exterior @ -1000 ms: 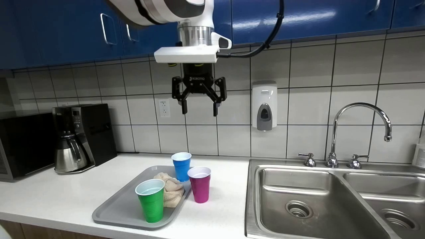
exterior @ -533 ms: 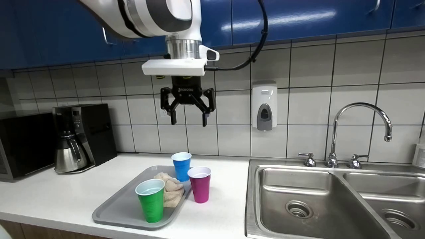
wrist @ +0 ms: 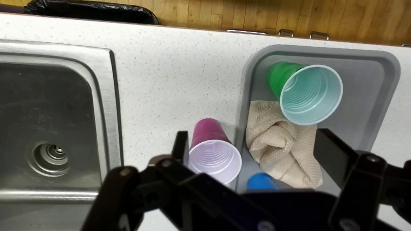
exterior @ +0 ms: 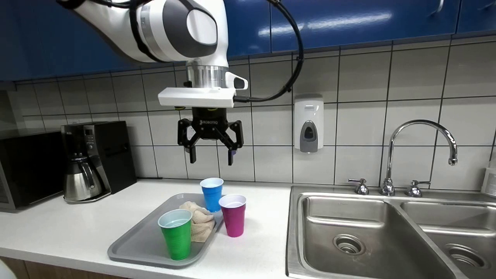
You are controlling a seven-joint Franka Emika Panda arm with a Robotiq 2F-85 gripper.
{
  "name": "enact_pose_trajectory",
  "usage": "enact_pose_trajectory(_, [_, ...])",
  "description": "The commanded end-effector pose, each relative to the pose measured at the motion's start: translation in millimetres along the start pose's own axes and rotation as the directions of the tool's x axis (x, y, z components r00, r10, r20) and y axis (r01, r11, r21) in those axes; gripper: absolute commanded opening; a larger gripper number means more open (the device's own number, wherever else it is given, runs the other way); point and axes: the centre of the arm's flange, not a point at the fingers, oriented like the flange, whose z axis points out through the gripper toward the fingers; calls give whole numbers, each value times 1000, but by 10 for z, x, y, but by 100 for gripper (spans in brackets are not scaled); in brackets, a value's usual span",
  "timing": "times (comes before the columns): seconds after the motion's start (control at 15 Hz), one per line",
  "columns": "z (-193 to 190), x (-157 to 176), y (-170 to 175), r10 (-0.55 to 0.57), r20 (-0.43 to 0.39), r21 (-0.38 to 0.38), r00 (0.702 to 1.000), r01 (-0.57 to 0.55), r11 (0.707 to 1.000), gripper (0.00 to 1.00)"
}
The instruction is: Pick up the green cup and put it on the kitchen counter, pick up the blue cup and put it on the kitchen counter
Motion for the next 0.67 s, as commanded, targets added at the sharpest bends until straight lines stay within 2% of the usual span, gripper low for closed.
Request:
enact_pose_trajectory(0.0, [138, -64, -104, -66, -9, -17, 998, 66, 998, 100])
enact_pose_trajectory(0.6, [580, -17, -359, -158, 17, -10, 987, 159, 987, 100])
